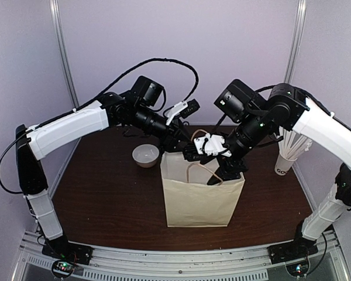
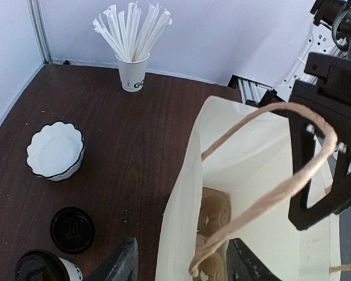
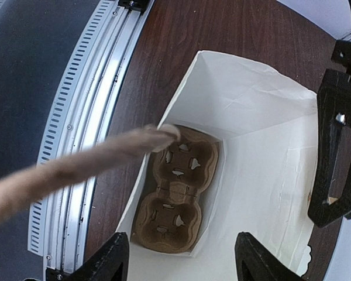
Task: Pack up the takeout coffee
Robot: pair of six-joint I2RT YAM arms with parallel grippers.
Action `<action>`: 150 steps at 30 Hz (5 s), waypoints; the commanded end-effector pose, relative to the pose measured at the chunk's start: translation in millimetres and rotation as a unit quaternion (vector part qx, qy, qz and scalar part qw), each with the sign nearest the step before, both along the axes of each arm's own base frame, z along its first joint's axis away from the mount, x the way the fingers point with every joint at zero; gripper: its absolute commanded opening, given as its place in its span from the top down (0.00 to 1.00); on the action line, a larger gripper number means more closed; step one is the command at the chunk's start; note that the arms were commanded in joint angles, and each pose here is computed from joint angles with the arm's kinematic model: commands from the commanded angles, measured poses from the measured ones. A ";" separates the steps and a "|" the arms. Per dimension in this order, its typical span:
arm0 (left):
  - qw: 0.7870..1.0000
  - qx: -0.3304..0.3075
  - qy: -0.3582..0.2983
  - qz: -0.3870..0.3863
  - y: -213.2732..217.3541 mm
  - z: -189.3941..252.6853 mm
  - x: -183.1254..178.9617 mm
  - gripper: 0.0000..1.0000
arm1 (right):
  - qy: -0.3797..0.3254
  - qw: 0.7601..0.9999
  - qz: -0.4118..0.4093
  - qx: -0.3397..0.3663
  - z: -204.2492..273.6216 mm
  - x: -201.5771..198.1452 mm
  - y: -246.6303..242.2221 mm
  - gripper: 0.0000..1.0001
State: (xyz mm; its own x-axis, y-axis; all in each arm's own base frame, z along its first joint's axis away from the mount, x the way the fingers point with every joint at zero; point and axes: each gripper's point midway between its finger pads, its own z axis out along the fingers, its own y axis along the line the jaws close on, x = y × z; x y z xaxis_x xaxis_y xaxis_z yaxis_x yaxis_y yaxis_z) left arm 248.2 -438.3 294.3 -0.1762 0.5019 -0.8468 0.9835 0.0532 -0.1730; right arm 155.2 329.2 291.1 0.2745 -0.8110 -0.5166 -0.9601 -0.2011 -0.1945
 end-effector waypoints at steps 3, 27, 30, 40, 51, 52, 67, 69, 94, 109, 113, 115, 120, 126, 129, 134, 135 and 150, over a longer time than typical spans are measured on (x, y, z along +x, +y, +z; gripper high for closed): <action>1.000 -0.009 0.002 -0.023 -21.0 10.1 -0.9 0.77 | -0.033 0.999 -0.003 0.012 26.4 2.8 -12.8 0.35; 0.991 0.023 -0.115 0.064 34.6 27.3 -1.7 1.00 | -0.019 0.984 -0.141 0.106 65.9 63.8 -90.8 0.35; 0.991 0.043 -0.118 0.056 35.1 6.2 -19.7 1.00 | -0.006 0.984 -0.145 0.103 54.6 65.8 -90.4 0.35; 0.991 0.020 -0.123 0.054 50.2 4.5 -80.7 1.00 | 0.020 0.984 -0.147 0.095 38.2 71.8 -85.1 0.35; 0.990 0.001 -0.121 0.071 59.5 3.9 -86.4 1.00 | 0.038 0.984 -0.146 0.096 33.4 75.1 -78.3 0.35; 0.990 -0.005 -0.122 0.074 59.1 8.9 -85.6 1.00 | 0.037 0.984 -0.147 0.096 33.1 76.1 -78.2 0.35; 0.984 -0.009 -0.041 0.172 101.5 64.2 -38.4 1.00 | 0.036 0.956 -0.278 0.089 11.5 143.6 -95.8 0.38; 0.983 -0.007 -0.007 0.183 113.2 58.4 -30.8 1.00 | 0.040 0.956 -0.278 0.088 5.7 145.7 -93.5 0.38; 0.891 0.145 -0.022 0.429 267.4 -17.1 12.6 1.00 | 0.081 0.951 -0.285 0.088 -19.2 190.2 -22.2 0.38; 0.845 0.163 -0.072 0.505 307.9 6.6 34.9 1.00 | 0.070 0.949 -0.294 0.092 -17.7 187.5 -28.8 0.38; 0.833 0.162 -0.082 0.523 314.8 14.4 39.1 1.00 | 0.067 0.949 -0.295 0.091 -18.5 185.8 -30.4 0.38; 0.828 0.162 -0.083 0.531 316.5 13.6 42.3 1.00 | 0.068 0.949 -0.294 0.093 -17.8 185.2 -29.8 0.38; 0.809 0.189 -0.080 0.551 324.8 3.4 48.8 1.00 | 0.068 0.948 -0.295 0.092 -17.6 185.1 -30.5 0.38; 0.792 0.170 -0.101 0.578 338.2 39.1 45.1 0.44 | 0.076 0.949 -0.288 0.099 -9.7 175.3 -32.7 0.38; 0.789 0.115 -0.133 0.589 346.2 88.2 32.6 0.37 | 0.080 0.951 -0.280 0.107 -0.1 164.9 -37.0 0.37; 0.834 -0.003 -0.134 0.536 319.0 153.3 10.5 0.34 | 0.069 0.941 -0.309 0.120 0.9 168.3 -53.5 0.37; 0.848 -0.020 -0.127 0.515 307.3 158.2 8.6 0.34 | 0.065 0.938 -0.318 0.121 -0.6 171.3 -57.9 0.37; 0.936 0.104 -0.181 0.283 45.4 67.5 12.2 0.31 | 0.054 0.900 -0.404 0.152 -0.3 197.2 -112.0 0.36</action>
State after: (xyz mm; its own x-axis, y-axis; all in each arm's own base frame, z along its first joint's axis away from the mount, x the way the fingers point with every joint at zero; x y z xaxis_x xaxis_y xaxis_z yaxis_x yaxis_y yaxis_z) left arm 251.4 -354.0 386.7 -0.2161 0.5270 -0.8219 0.7770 0.6025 0.1821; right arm 348.2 228.8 273.1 -0.4153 -0.5907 -0.6918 -0.8189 0.5739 0.0015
